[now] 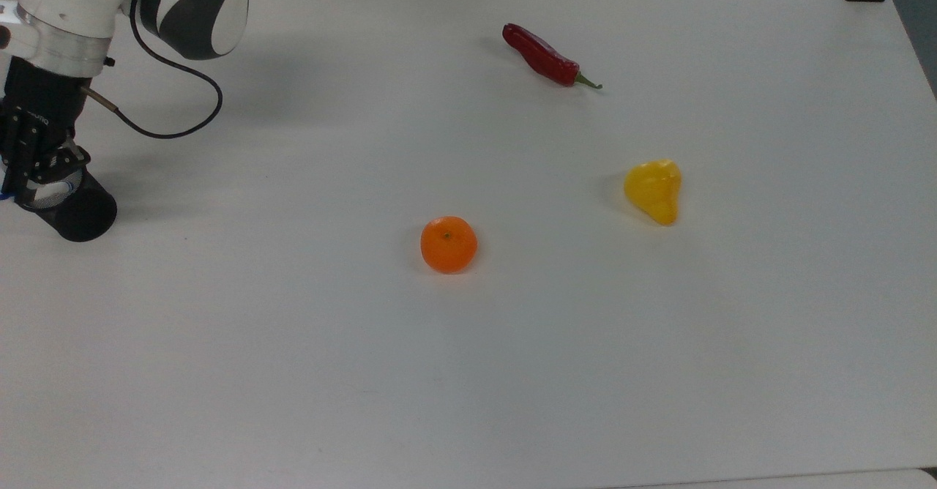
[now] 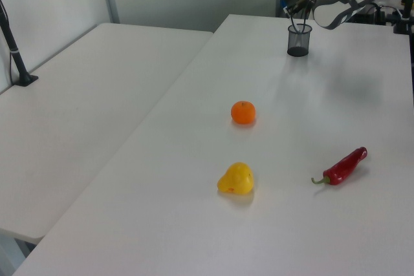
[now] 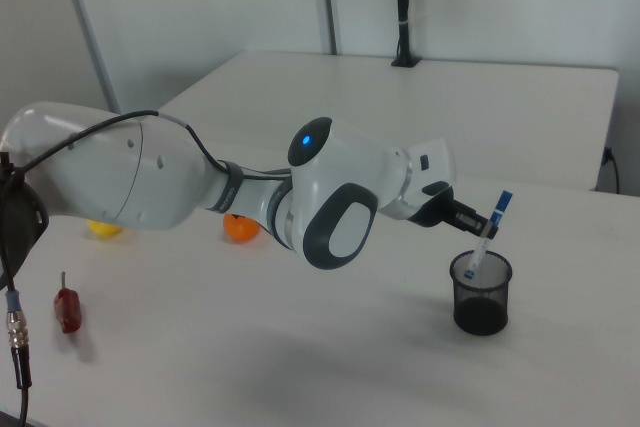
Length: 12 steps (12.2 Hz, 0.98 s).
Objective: Place marker
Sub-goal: 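Lower the marker into the pen cup and open the gripper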
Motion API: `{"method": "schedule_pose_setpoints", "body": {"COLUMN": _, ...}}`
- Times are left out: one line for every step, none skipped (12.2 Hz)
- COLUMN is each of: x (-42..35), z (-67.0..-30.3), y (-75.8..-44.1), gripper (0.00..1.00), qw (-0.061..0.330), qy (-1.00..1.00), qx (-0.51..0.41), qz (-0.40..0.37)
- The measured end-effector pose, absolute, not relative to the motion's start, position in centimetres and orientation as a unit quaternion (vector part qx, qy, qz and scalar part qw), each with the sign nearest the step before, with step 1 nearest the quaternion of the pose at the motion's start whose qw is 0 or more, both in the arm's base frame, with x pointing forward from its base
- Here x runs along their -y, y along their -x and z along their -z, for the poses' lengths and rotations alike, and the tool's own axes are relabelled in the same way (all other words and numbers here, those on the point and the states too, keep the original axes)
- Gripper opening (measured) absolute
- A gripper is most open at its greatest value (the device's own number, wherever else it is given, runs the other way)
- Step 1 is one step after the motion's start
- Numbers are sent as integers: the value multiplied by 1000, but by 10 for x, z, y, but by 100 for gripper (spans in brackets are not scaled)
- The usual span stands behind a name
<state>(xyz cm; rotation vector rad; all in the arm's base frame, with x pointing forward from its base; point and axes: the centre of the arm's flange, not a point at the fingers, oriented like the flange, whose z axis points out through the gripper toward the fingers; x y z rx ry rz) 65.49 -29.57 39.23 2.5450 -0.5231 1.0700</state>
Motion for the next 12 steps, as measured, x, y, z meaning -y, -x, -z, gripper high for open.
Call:
{"method": "schedule_pose_setpoints", "body": {"x": 292, "z": -386, "y": -656, "gripper": 15, "qw": 163, "qy": -896, "qx": 182, "qz": -371}}
{"method": "schedule_pose_setpoints", "body": {"x": 291, "z": -382, "y": -655, "gripper": 15, "qw": 162, "qy": -898, "qx": 182, "qz": -368}}
{"method": "schedule_pose_setpoints", "body": {"x": 291, "z": -378, "y": -653, "gripper": 15, "qw": 161, "qy": -899, "qx": 182, "qz": -364}}
{"method": "schedule_pose_setpoints", "body": {"x": 292, "z": -373, "y": -651, "gripper": 15, "qw": 161, "qy": -901, "qx": 183, "qz": -360}}
{"method": "schedule_pose_setpoints", "body": {"x": 292, "z": -371, "y": -650, "gripper": 16, "qw": 160, "qy": -901, "qx": 184, "qz": -358}}
{"method": "schedule_pose_setpoints", "body": {"x": 293, "z": -370, "y": -649, "gripper": 16, "qw": 161, "qy": -902, "qx": 185, "qz": -357}}
{"method": "schedule_pose_setpoints", "body": {"x": 295, "z": -370, "y": -649, "gripper": 25, "qw": 161, "qy": -901, "qx": 186, "qz": -357}}
{"method": "schedule_pose_setpoints", "body": {"x": 296, "z": -371, "y": -648, "gripper": 41, "qw": 161, "qy": -901, "qx": 186, "qz": -357}}
{"method": "schedule_pose_setpoints", "body": {"x": 295, "z": -372, "y": -648, "gripper": 54, "qw": 161, "qy": -901, "qx": 187, "qz": -358}}
{"method": "schedule_pose_setpoints", "body": {"x": 295, "z": -376, "y": -648, "gripper": 70, "qw": 161, "qy": -899, "qx": 187, "qz": -361}}
{"method": "schedule_pose_setpoints", "body": {"x": 296, "z": -383, "y": -647, "gripper": 86, "qw": 160, "qy": -897, "qx": 188, "qz": -366}}
{"method": "schedule_pose_setpoints", "body": {"x": 296, "z": -394, "y": -645, "gripper": 100, "qw": 158, "qy": -898, "qx": 192, "qz": -364}}
